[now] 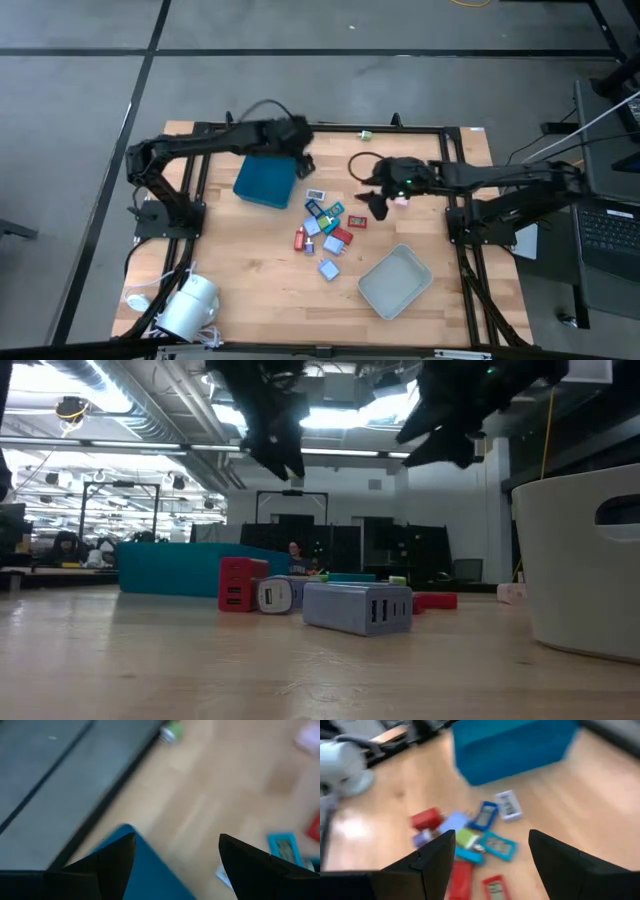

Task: Pick & Place Office items
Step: Put the top red digital clock into the gray bin

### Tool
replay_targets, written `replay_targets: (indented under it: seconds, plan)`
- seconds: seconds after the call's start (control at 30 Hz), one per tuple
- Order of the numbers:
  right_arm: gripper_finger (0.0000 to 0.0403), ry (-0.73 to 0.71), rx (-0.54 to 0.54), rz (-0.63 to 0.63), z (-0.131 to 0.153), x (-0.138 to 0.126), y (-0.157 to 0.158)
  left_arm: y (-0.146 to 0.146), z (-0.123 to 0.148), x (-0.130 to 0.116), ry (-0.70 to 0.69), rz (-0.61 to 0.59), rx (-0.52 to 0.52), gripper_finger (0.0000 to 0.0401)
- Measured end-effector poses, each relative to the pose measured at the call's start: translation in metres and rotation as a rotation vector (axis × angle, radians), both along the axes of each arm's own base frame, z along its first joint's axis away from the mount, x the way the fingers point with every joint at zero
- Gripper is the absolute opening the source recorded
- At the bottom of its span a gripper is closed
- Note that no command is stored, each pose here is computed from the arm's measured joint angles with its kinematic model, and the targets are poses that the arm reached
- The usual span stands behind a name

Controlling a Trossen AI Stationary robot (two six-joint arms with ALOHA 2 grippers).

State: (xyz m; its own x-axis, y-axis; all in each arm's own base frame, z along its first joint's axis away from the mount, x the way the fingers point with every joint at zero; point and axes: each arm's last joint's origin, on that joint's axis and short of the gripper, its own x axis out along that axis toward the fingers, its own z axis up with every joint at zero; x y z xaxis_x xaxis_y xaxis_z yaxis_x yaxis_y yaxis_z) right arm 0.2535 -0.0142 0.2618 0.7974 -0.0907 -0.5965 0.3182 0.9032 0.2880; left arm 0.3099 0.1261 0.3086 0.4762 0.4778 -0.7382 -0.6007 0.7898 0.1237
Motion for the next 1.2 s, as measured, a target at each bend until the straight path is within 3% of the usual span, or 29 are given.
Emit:
replay_targets:
  seconds: [0.07,0.23,0.53,0.7,0.97,1.2]
  plan:
    - [0.0259,0.029,0.020,0.040,-0.009,0.008,0.000,0.012,0.014,-0.015,-0.046,0.054,0.015,0.0281]
    - [0.0259,0.263,0.080,0.081,-0.050,0.019,0.003,0.033,0.052,-0.056,-0.228,0.141,0.019,0.0281]
    - [0.0276,0.445,0.106,0.066,-0.102,0.037,0.023,0.018,0.091,-0.101,-0.309,0.066,0.109,0.0281]
    - [0.0287,0.491,0.118,0.049,-0.115,0.040,0.023,0.010,0.096,-0.113,-0.285,0.040,0.127,0.0281]
    - [0.0288,0.507,0.101,0.051,-0.111,0.041,0.015,0.010,0.095,-0.114,-0.243,0.007,0.156,0.0281]
    - [0.0288,0.496,0.093,0.110,-0.106,0.046,0.001,0.013,0.077,-0.110,-0.212,0.009,0.131,0.0281]
